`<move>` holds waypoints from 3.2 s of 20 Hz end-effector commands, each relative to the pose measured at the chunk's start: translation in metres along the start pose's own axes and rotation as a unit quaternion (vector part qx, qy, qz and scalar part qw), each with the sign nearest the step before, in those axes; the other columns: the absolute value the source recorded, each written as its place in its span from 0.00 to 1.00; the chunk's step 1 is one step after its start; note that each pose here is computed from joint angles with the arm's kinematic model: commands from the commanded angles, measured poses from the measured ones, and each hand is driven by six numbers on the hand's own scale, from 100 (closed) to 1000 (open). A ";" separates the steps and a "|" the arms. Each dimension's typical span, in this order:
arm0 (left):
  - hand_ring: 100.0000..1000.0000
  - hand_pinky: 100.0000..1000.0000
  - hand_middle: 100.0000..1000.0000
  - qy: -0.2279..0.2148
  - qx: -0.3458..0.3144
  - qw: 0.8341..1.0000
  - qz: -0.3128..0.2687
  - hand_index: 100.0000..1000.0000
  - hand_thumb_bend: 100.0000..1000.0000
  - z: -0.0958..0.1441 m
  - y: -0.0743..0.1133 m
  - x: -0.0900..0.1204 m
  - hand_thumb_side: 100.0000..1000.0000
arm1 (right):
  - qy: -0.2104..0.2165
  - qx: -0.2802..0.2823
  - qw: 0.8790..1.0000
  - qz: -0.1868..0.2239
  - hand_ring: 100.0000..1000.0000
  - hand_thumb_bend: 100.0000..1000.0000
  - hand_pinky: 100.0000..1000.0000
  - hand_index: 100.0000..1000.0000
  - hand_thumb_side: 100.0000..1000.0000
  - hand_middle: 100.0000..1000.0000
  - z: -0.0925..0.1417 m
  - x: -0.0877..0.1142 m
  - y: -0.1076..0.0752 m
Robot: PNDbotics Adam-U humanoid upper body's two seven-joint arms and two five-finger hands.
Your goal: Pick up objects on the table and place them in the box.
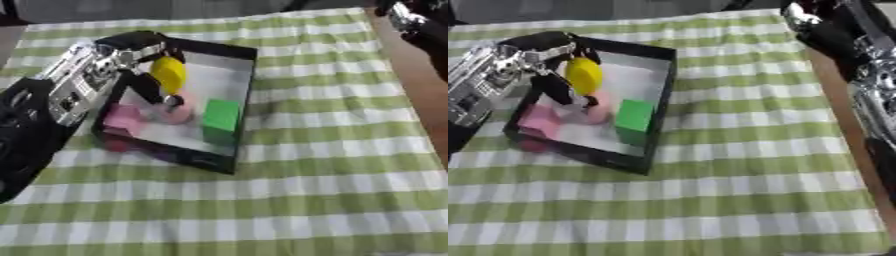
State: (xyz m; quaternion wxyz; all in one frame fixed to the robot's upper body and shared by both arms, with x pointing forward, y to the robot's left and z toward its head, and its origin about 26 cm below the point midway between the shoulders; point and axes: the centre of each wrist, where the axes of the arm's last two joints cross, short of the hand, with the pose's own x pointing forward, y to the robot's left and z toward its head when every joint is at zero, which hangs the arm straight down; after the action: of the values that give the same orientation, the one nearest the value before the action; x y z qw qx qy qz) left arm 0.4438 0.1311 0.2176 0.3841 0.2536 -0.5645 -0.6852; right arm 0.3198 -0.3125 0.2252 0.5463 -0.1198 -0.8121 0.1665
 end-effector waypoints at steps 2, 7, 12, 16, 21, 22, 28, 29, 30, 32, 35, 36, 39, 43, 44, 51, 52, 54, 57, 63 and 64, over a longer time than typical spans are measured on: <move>0.78 0.80 0.76 0.018 0.051 0.998 -0.005 0.84 0.62 0.018 0.023 -0.012 0.30 | -0.012 -0.003 1.000 0.005 0.76 0.04 0.93 0.72 0.37 0.65 -0.002 0.008 -0.005; 0.76 0.78 0.73 0.068 0.142 0.987 0.031 0.81 0.54 0.053 0.054 -0.034 0.28 | -0.008 -0.005 1.000 0.007 0.76 0.03 0.93 0.72 0.37 0.65 -0.001 0.006 -0.007; 0.75 0.78 0.73 0.145 0.167 0.972 0.080 0.81 0.50 0.084 0.071 -0.076 0.26 | -0.007 -0.009 1.000 0.009 0.76 0.03 0.93 0.72 0.37 0.65 0.000 0.005 -0.008; 0.76 0.78 0.73 0.204 0.164 0.959 0.106 0.81 0.51 0.097 0.068 -0.109 0.26 | -0.007 -0.010 1.000 0.009 0.76 0.03 0.93 0.72 0.37 0.65 0.001 0.005 -0.009; 0.75 0.78 0.73 0.240 0.137 0.951 0.141 0.81 0.53 0.094 0.050 -0.135 0.29 | -0.009 -0.011 1.000 0.007 0.76 0.03 0.93 0.72 0.37 0.65 0.000 0.006 -0.008; 0.75 0.78 0.73 0.243 0.131 0.950 0.148 0.81 0.54 0.092 0.047 -0.138 0.29 | -0.010 -0.011 1.000 0.007 0.76 0.03 0.93 0.72 0.37 0.65 0.000 0.007 -0.008; 0.74 0.77 0.72 0.259 0.106 0.939 0.199 0.80 0.56 0.082 0.026 -0.156 0.30 | -0.012 -0.010 1.000 0.004 0.76 0.03 0.93 0.72 0.37 0.65 -0.001 0.008 -0.007; 0.74 0.77 0.72 0.262 0.103 0.937 0.205 0.80 0.56 0.081 0.023 -0.158 0.30 | -0.012 -0.010 1.000 0.004 0.76 0.03 0.93 0.72 0.37 0.65 -0.001 0.008 -0.006; 0.74 0.77 0.72 0.264 0.099 0.936 0.212 0.80 0.56 0.080 0.020 -0.161 0.30 | -0.012 -0.010 1.000 0.004 0.76 0.03 0.93 0.72 0.37 0.65 -0.001 0.008 -0.006; 0.74 0.77 0.72 0.268 0.093 0.933 0.219 0.81 0.57 0.078 0.014 -0.164 0.29 | -0.011 -0.010 1.000 0.003 0.76 0.03 0.93 0.72 0.37 0.65 -0.001 0.008 -0.006; 0.75 0.77 0.72 0.277 0.084 0.931 0.221 0.81 0.57 0.075 0.008 -0.168 0.29 | -0.011 -0.009 1.000 0.002 0.76 0.03 0.93 0.72 0.38 0.65 -0.001 0.008 -0.005; 0.75 0.77 0.72 0.282 0.081 0.930 0.220 0.81 0.57 0.074 0.005 -0.170 0.28 | -0.011 -0.009 1.000 0.001 0.76 0.03 0.93 0.72 0.38 0.65 -0.002 0.008 -0.005; 0.75 0.77 0.72 0.299 0.073 0.928 0.211 0.81 0.59 0.072 -0.003 -0.174 0.26 | -0.012 -0.007 1.000 0.000 0.76 0.03 0.93 0.72 0.38 0.65 -0.002 0.008 -0.004; 0.75 0.77 0.72 0.314 0.052 0.928 0.193 0.81 0.60 0.067 -0.015 -0.178 0.26 | -0.012 -0.003 1.000 -0.001 0.76 0.04 0.93 0.72 0.38 0.65 -0.003 0.009 -0.002; 0.75 0.77 0.72 0.317 0.049 0.928 0.187 0.80 0.60 0.067 -0.017 -0.178 0.24 | -0.012 -0.002 1.000 -0.001 0.76 0.04 0.93 0.72 0.38 0.65 -0.003 0.009 -0.002; 0.73 0.75 0.70 0.345 0.061 0.920 0.176 0.77 0.50 0.064 -0.026 -0.183 0.21 | -0.010 -0.001 1.000 -0.001 0.76 0.03 0.93 0.73 0.38 0.65 -0.003 0.008 -0.001; 0.73 0.75 0.70 0.348 0.063 0.919 0.177 0.75 0.47 0.064 -0.027 -0.183 0.20 | -0.010 -0.001 1.000 -0.002 0.76 0.03 0.93 0.73 0.39 0.65 -0.003 0.008 -0.001; 0.72 0.74 0.69 0.352 0.067 0.916 0.180 0.73 0.41 0.063 -0.030 -0.183 0.18 | -0.010 0.000 1.000 -0.003 0.76 0.03 0.94 0.73 0.39 0.65 -0.003 0.008 -0.001; 0.72 0.74 0.68 0.355 0.069 0.913 0.187 0.70 0.34 0.061 -0.034 -0.184 0.17 | -0.010 -0.001 1.000 -0.003 0.76 0.03 0.94 0.73 0.39 0.65 -0.003 0.008 -0.001; 0.69 0.72 0.64 0.349 0.077 0.914 0.192 0.62 0.10 0.059 -0.036 -0.181 0.08 | -0.010 -0.001 1.000 -0.005 0.76 0.03 0.94 0.73 0.39 0.65 -0.003 0.008 0.000; 0.68 0.71 0.62 0.343 0.090 0.916 0.188 0.60 0.07 0.060 -0.030 -0.178 0.05 | -0.010 -0.001 1.000 -0.004 0.76 0.03 0.94 0.73 0.39 0.65 -0.003 0.008 -0.001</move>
State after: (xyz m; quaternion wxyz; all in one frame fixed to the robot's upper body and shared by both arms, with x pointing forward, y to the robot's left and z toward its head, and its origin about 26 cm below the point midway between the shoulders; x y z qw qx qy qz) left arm 0.4920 0.3072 0.1674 0.6646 0.3828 -0.4763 -0.4301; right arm 0.3211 -0.3088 0.2249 0.5489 -0.1109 -0.8127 0.1612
